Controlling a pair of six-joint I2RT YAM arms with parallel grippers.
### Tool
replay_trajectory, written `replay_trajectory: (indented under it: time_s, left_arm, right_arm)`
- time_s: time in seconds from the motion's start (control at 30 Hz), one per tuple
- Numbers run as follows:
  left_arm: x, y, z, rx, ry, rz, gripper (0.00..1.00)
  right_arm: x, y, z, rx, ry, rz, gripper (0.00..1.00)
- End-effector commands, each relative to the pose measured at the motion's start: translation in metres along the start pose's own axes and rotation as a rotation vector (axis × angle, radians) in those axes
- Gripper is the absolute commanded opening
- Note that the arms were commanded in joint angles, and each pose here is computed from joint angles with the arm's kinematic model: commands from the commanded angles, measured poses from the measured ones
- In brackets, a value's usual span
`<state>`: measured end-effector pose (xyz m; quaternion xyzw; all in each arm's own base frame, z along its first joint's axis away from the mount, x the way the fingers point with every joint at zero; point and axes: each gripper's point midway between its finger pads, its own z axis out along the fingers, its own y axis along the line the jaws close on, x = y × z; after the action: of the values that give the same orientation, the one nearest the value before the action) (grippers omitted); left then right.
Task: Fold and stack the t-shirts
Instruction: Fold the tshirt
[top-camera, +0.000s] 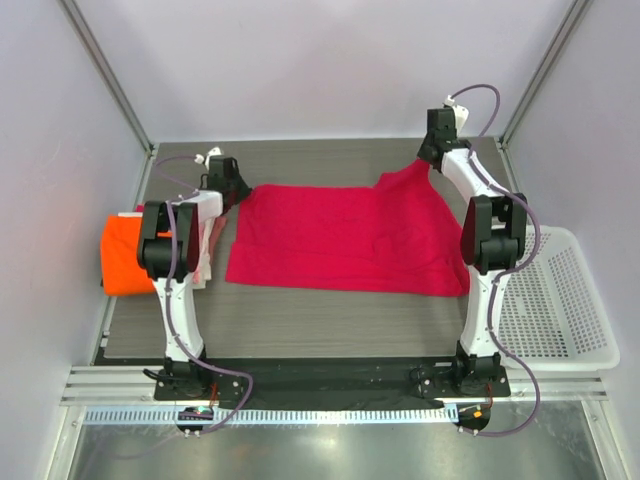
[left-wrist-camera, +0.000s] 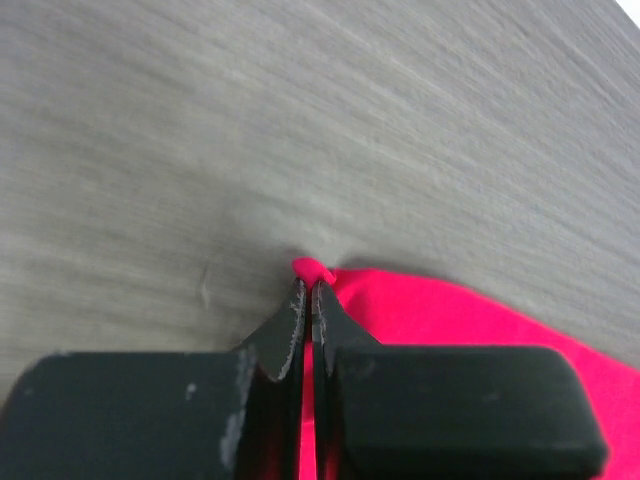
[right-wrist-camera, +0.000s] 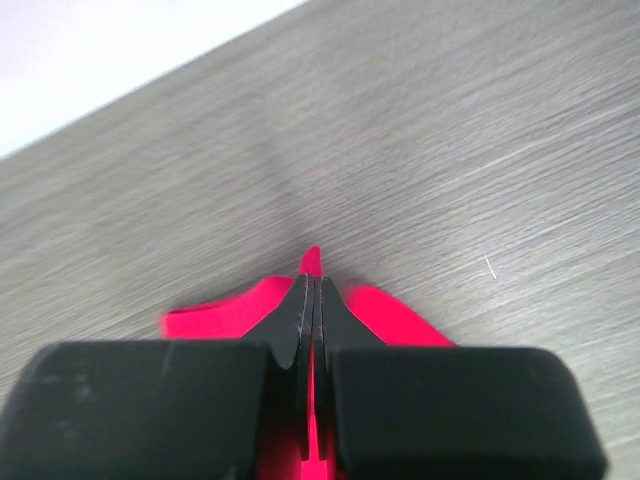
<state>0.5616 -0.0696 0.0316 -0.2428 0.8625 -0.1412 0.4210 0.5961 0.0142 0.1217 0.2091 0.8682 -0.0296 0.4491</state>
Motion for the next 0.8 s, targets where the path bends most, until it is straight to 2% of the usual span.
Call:
replay_trajectory:
  time_s: [0.0,0.13,0.3,0.77]
  left_arm:
    - [-0.047,-0.031,-0.029,0.106,-0.167,0.019,0.00]
    - [-0.053,-0.033,-0.043,0.140,-0.226,0.016,0.00]
    - [-0.047,-0.032,-0.054,0.164,-0.238,0.020,0.00]
    - [-0.045,-0.031,-0.093,0.243,-0.327,0.005,0.00]
  right_arm:
    - [-0.038,0.006,-0.030,-0.057,-0.097,0.020,0.01]
    - [-0.034,0.001,-0.044,-0.072,-0.094,0.026,0.01]
    - [-0.049,-0.005,-0.080,-0.091,-0.141,0.036,0.01]
    - [-0.014,-0.033,-0.138,-0.106,-0.103,0.063,0.01]
